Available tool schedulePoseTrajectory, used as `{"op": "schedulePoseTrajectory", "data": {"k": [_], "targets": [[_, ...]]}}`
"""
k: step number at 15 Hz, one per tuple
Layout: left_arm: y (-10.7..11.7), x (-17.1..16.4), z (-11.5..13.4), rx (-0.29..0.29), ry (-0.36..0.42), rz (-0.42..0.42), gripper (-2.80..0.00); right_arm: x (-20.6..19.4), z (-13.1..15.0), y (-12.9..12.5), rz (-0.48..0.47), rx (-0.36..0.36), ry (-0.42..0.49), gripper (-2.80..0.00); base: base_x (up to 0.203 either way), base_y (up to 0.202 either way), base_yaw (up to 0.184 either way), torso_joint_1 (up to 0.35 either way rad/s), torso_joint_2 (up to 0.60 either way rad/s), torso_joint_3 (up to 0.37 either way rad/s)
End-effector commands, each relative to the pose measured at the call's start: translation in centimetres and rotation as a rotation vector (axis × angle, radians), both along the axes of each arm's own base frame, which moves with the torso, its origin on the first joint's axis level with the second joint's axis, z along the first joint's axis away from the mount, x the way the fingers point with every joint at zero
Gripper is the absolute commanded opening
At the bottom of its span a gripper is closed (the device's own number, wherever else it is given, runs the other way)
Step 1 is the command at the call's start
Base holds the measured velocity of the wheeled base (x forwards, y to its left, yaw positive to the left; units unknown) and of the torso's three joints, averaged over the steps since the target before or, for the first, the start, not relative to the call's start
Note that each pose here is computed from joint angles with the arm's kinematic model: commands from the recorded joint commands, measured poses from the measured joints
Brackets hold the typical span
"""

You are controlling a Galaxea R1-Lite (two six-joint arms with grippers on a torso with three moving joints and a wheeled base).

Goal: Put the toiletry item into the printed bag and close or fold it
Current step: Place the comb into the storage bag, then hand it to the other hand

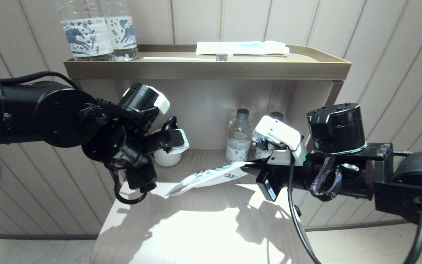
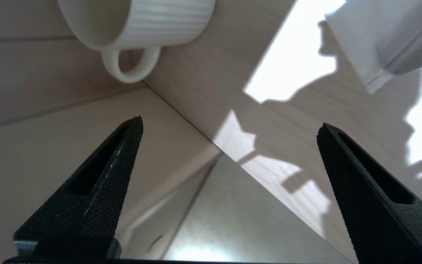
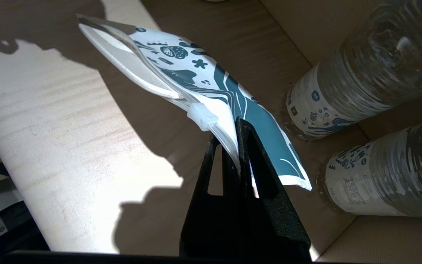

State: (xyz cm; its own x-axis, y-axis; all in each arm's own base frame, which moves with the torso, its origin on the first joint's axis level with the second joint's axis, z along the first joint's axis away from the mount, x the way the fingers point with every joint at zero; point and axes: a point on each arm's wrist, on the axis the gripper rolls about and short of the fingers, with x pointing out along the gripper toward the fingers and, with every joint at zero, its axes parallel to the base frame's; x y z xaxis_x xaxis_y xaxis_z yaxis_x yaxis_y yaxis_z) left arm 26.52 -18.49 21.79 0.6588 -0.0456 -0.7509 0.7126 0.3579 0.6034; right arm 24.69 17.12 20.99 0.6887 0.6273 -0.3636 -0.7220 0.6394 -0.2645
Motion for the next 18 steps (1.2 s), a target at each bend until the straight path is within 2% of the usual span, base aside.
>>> {"op": "schedulePoseTrajectory", "data": {"k": [1,3,5,8,9,12,15,17,18], "targets": [[1.1,-0.4,1.1,-0.045,-0.010,0.027,0.00,-0.1,0.2,0.0,0.001,0.005,-0.004,-2.80,0.000,0.000,0.000,0.000,0.00,0.000],[2.1,-0.6,1.8,-0.121,-0.011,0.096,0.00,-0.2,0.5,-0.1,-0.005,-0.002,0.033,-2.80,0.000,0.000,0.000,0.000,0.00,0.000],[3.6,-1.0,1.6,-0.187,0.026,0.141,0.00,-0.2,1.3,-0.1,-0.025,0.020,0.083,-2.80,0.000,0.000,0.000,0.000,0.00,0.000],[5.4,-1.8,0.3,-0.223,0.092,0.170,0.00,-0.1,1.4,0.0,-0.032,0.024,0.099,-2.80,0.000,0.000,0.000,0.000,0.00,0.000],[5.8,-1.8,0.0,-0.250,0.098,0.179,0.00,0.0,1.3,0.0,-0.035,0.021,0.116,-2.80,0.000,0.000,0.000,0.000,0.00,0.000],[6.2,-1.4,-0.8,-0.381,0.104,0.241,0.00,0.0,1.8,0.0,-0.061,0.017,0.203,-2.80,0.000,0.000,0.000,0.000,0.00,0.000],[6.2,-1.5,-2.4,-0.441,0.123,0.261,0.00,0.4,2.1,0.2,-0.092,0.021,0.285,-2.80,0.000,0.000,0.000,0.000,0.00,0.000],[6.2,-1.3,-3.3,-0.500,0.095,0.278,0.00,0.8,2.4,-0.2,-0.119,0.027,0.303,-2.80,0.000,0.000,0.000,0.000,0.00,0.000],[6.1,-1.0,-3.4,-0.560,0.067,0.307,0.00,0.9,2.3,-0.1,-0.123,0.027,0.308,-2.80,0.000,0.000,0.000,0.000,0.00,0.000]]}}
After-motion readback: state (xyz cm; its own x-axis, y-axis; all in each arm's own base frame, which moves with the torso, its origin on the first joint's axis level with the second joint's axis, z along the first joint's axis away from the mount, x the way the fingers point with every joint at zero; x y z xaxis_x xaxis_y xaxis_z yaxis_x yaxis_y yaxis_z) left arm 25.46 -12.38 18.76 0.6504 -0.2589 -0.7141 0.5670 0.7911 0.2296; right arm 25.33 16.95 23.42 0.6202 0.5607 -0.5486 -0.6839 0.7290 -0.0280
